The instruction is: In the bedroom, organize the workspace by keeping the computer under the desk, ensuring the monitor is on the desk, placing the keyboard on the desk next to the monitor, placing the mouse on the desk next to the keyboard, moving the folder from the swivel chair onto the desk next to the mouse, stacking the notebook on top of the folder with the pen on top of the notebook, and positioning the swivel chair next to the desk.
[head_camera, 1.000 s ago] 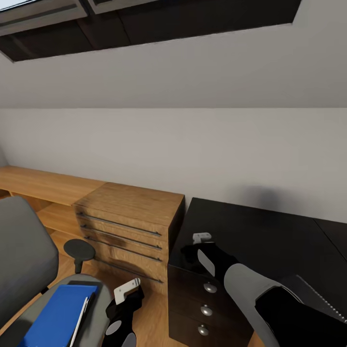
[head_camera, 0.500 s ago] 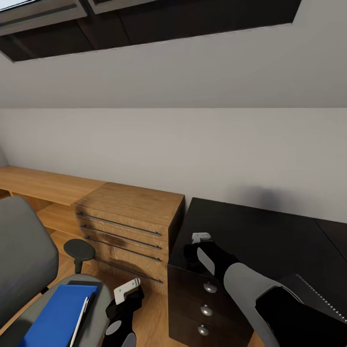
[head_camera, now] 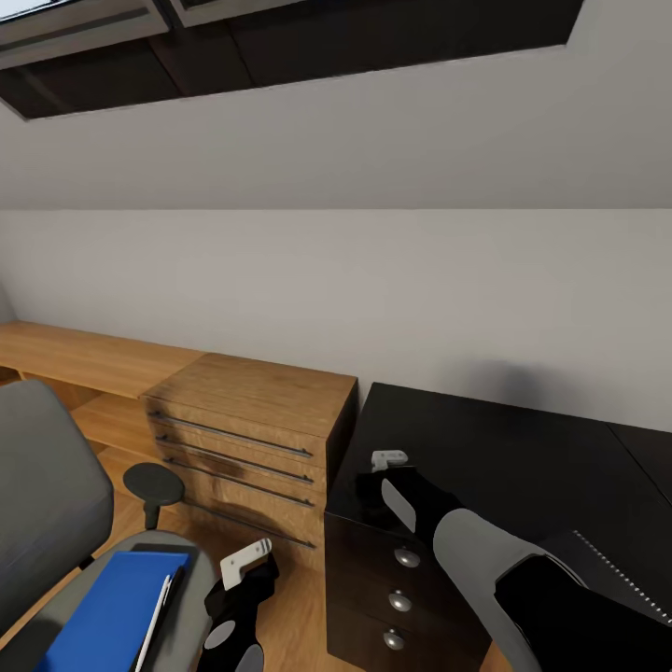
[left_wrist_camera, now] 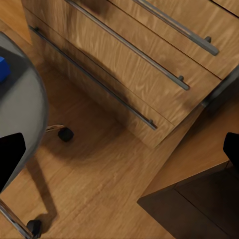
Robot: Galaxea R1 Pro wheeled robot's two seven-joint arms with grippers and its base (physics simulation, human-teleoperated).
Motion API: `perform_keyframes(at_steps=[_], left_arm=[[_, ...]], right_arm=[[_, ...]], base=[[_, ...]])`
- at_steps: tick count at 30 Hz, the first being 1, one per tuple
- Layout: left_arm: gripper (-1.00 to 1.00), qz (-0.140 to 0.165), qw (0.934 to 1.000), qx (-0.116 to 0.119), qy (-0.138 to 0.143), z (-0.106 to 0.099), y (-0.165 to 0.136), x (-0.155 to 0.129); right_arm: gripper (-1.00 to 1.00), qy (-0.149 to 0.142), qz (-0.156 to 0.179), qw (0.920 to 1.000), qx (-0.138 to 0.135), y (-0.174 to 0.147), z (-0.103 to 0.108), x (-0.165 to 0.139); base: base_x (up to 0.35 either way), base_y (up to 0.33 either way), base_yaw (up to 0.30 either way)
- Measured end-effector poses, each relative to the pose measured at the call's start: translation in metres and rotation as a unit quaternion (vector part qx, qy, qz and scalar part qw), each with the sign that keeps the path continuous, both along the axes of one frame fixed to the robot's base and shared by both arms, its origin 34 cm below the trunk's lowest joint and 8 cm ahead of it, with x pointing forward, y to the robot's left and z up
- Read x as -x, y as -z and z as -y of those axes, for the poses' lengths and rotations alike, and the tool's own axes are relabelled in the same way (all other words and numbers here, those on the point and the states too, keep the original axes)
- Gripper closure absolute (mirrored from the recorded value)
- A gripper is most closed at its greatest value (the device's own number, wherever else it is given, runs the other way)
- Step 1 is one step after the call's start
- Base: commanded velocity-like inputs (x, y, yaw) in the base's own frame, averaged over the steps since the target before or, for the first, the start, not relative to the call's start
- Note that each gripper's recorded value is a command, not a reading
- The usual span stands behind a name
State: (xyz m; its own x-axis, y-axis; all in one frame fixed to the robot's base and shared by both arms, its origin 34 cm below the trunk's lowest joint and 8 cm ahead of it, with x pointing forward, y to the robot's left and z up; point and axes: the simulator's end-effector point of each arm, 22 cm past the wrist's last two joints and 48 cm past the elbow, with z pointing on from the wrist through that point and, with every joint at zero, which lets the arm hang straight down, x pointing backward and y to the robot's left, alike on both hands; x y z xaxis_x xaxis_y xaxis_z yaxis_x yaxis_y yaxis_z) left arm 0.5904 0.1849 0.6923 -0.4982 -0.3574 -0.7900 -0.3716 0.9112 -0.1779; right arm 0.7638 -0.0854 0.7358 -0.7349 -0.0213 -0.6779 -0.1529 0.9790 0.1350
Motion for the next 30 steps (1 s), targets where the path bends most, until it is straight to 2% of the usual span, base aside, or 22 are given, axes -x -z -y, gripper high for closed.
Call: perform_keyframes(at_steps=[10, 19, 24, 26, 30], left_arm=[[-1.00, 0.001, 1.0000, 0.000, 0.000, 0.000, 0.000, 0.000], [-1.00, 0.001, 1.0000, 0.000, 0.000, 0.000, -0.016, -0.001], [-1.00, 0.001, 1.0000, 0.000, 0.000, 0.000, -0.024, -0.002], [-1.00, 0.001, 1.0000, 0.000, 0.000, 0.000, -0.028, -0.002], [-1.00, 0.001, 1.0000, -0.001, 0.000, 0.000, -0.034, -0.002]], right_arm=[[1.00, 0.002, 0.000, 1.0000, 0.000, 0.000, 0.001, 0.000], [1.00, 0.009, -0.013, 0.9999, -0.002, -0.005, 0.005, 0.005], [1.00, 0.003, 0.026, 0.9995, -0.016, -0.050, -0.010, -0.016], [1.00, 0.015, 0.036, 0.9992, -0.004, -0.064, -0.001, -0.023], [1.00, 0.057, 0.081, 0.9948, 0.022, -0.104, 0.019, -0.037]], base=[[0.000, 0.000, 0.000], [-0.015, 0.000, 0.000], [-0.269, 0.000, 0.000], [-0.328, 0.000, 0.000], [-0.336, 0.000, 0.000]])
